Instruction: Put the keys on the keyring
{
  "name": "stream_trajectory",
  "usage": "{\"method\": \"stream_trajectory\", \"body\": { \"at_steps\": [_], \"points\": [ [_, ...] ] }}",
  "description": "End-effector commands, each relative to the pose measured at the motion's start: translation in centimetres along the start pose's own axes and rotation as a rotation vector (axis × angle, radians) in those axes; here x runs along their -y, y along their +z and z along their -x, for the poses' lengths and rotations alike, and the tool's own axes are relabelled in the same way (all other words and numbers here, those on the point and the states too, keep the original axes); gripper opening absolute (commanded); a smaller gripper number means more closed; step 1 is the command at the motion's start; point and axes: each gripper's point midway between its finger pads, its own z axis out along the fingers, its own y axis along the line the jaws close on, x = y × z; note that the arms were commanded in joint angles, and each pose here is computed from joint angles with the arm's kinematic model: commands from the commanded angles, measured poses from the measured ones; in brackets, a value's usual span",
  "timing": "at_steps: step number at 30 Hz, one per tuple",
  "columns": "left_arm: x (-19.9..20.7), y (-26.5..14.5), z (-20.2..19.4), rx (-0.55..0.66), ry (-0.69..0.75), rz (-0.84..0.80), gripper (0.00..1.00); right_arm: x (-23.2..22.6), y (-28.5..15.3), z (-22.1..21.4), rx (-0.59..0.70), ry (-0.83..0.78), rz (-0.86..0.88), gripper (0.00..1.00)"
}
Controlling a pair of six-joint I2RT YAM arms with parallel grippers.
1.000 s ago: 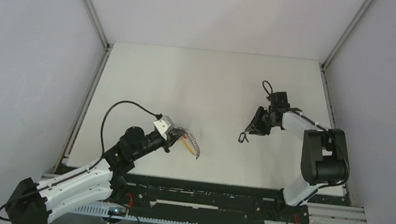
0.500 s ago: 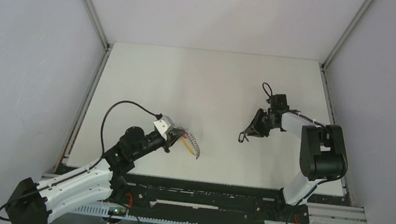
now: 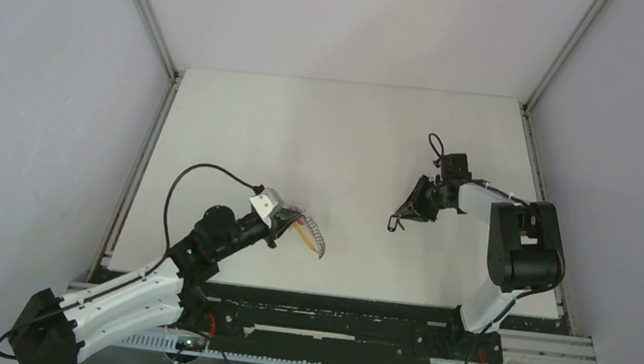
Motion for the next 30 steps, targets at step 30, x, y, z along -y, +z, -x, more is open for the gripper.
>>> {"method": "stream_trajectory", "body": {
  "at_steps": [30],
  "points": [
    [0.0,0.0,3.0,0.089,0.029,-0.007,0.0,-5.8,-4.2,0.4,0.163,-0.543,0.134,0.0]
  ]
}}
